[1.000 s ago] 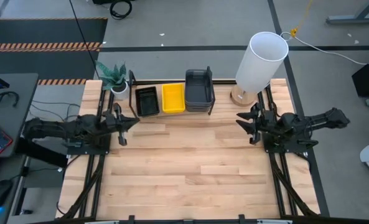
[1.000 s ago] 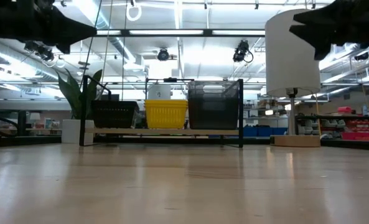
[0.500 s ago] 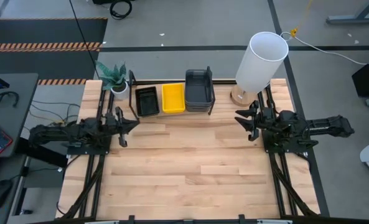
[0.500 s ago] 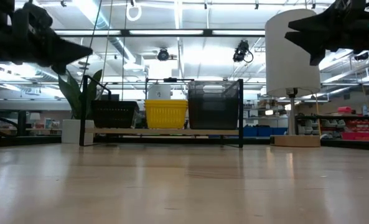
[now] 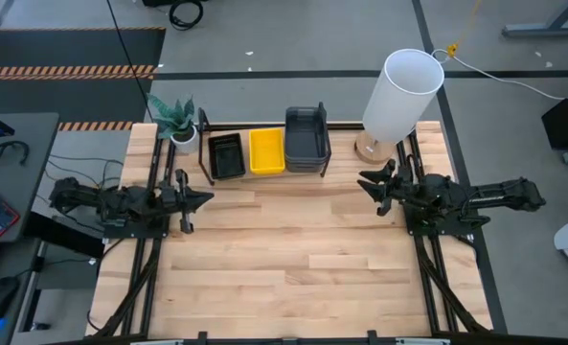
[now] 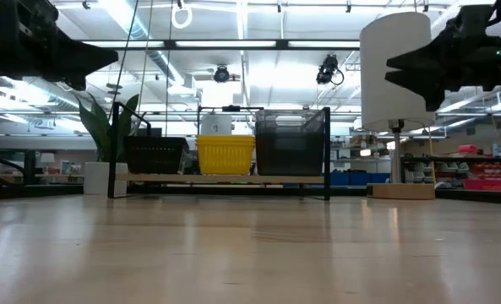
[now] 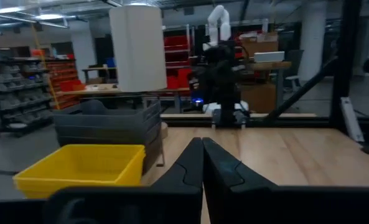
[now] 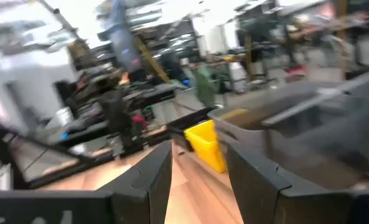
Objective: Stack baskets on shelf by color
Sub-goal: Return to Home Position
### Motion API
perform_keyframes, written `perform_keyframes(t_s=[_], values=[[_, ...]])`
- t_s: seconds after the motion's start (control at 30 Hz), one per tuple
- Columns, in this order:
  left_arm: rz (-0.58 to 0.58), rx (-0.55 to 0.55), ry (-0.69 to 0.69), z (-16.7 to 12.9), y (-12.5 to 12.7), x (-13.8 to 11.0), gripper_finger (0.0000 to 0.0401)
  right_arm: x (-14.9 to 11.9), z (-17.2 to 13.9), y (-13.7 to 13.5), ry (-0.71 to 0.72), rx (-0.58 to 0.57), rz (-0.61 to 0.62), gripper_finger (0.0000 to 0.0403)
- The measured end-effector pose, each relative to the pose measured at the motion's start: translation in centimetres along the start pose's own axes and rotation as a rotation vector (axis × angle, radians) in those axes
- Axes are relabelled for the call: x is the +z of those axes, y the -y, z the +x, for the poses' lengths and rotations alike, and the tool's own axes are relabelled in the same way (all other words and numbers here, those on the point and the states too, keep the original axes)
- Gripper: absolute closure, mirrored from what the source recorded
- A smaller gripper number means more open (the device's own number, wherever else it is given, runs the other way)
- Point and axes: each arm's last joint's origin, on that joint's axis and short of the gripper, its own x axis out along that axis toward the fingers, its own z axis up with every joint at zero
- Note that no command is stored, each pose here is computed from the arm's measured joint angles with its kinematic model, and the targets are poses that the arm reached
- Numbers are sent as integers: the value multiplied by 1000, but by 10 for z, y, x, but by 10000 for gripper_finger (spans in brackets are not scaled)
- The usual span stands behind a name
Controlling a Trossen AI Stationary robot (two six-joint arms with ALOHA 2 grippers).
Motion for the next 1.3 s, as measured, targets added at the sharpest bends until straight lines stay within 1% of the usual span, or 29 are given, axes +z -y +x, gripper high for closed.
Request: perform_keyframes(t_s=[0.1,0.2,0.27,0.4,0.47,0.67,1.03,1.3], values=[[-4,-37,0,-1,3,0,399,0,0,2,9,-65,50,245],[-21,-65,2,-2,6,0,396,0,0,2,12,-70,54,245],[-74,-74,2,-3,7,1,387,2,0,2,29,-66,82,245],[-223,-77,-9,-3,7,0,368,4,0,1,56,-58,122,245],[-256,-76,-10,-3,7,0,362,4,0,1,57,-58,124,245],[-251,-76,-12,-3,7,0,358,4,0,1,57,-58,123,245],[-250,-76,-13,-3,7,0,371,4,0,1,57,-58,122,245],[-250,-76,-14,-3,7,0,362,4,0,1,57,-58,122,245]])
